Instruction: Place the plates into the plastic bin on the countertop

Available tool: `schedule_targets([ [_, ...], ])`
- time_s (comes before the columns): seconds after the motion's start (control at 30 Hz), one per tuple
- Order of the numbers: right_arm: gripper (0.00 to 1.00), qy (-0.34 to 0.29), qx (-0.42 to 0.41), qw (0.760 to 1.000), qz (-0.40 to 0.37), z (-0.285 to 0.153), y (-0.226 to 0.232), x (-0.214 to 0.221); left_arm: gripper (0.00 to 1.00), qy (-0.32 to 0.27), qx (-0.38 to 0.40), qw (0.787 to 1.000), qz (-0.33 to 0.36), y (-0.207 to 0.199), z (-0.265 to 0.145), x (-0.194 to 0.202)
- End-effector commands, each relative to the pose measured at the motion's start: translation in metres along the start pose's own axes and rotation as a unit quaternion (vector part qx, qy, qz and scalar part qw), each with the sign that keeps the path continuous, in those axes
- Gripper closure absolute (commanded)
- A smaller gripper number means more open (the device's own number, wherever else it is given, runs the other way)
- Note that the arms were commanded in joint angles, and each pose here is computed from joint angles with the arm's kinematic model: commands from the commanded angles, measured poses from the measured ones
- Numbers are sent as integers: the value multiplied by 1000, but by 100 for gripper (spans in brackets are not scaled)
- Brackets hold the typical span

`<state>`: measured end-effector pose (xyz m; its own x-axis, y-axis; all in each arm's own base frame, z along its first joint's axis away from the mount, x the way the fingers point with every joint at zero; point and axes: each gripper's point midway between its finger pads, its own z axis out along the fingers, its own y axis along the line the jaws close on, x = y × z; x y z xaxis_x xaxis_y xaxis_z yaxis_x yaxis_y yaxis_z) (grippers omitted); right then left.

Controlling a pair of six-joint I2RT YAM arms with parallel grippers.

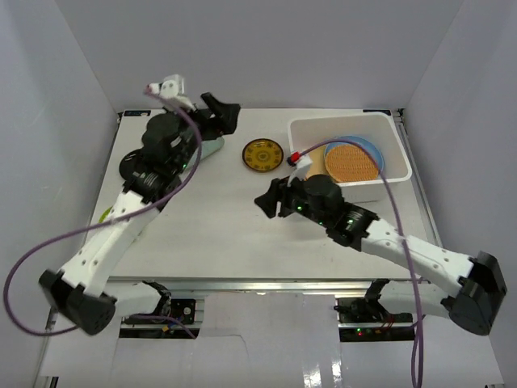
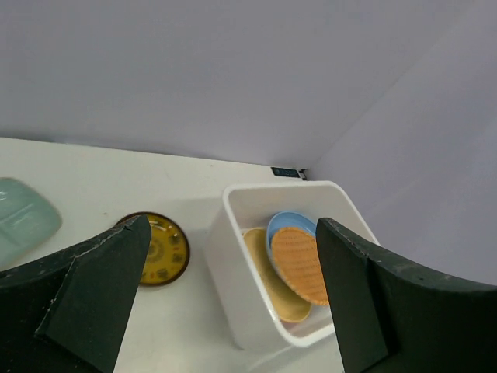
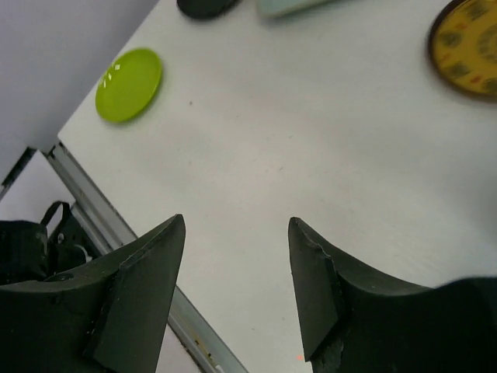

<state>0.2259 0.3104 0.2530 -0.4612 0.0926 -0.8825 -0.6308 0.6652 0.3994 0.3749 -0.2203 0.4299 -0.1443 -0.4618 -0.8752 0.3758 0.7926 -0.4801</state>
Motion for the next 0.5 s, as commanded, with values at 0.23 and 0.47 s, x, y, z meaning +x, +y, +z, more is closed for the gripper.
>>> schedule_targets([
  [0.23, 32, 53, -110, 992, 30, 139, 111, 51, 2, -68, -187, 978, 56, 97, -172, -16],
  [0.47, 28, 135, -149, 976, 85, 239, 148, 124, 2, -50, -229, 972, 29, 125, -230, 6],
])
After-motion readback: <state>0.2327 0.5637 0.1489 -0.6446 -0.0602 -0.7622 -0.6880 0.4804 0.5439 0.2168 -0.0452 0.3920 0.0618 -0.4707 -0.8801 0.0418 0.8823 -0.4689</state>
